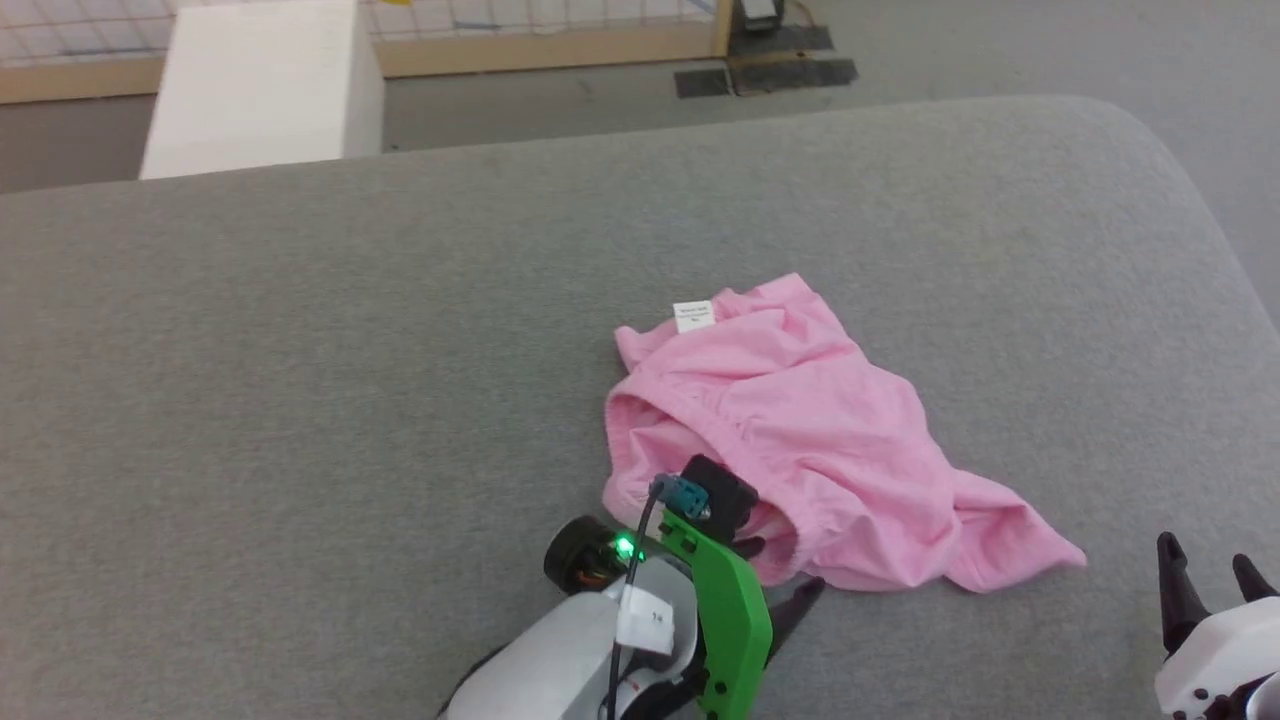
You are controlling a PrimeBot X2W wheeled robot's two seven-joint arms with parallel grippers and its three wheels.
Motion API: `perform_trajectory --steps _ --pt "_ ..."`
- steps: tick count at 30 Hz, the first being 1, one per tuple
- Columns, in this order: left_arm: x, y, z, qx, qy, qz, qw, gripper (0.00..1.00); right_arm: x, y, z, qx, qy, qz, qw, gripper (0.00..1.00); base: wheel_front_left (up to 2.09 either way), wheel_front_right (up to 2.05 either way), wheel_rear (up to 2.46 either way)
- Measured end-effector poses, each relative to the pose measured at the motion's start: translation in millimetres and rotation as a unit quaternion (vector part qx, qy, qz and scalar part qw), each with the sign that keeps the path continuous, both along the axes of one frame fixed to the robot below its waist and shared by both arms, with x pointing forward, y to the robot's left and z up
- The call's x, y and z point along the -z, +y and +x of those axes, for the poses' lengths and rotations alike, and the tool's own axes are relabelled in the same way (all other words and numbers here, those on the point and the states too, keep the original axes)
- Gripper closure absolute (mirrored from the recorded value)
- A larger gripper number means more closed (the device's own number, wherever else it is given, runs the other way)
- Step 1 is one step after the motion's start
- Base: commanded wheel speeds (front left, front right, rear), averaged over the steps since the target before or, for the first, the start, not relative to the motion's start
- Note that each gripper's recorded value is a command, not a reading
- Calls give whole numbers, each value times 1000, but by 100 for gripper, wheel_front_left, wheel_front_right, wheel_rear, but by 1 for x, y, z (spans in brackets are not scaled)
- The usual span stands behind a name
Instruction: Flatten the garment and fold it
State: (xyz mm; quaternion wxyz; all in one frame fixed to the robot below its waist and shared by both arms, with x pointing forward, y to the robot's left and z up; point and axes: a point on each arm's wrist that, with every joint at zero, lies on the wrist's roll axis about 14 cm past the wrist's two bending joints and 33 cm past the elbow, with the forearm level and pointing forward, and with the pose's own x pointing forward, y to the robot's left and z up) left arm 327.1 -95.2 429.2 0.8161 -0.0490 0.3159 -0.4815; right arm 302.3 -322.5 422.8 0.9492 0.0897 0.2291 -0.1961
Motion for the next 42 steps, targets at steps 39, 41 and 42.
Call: perform_trajectory --steps 39,41,42 --pt "-35 334 21 -617 -3 -112 779 0 -5 116 67 -184 -23 28 982 0 0 0 0" --pt "-64 358 25 -637 -82 -117 758 0 -12 132 72 -209 -32 27 977 0 0 0 0" --pt "-79 369 25 -637 -131 -103 752 0 -17 143 76 -225 -37 28 973 0 0 0 0"
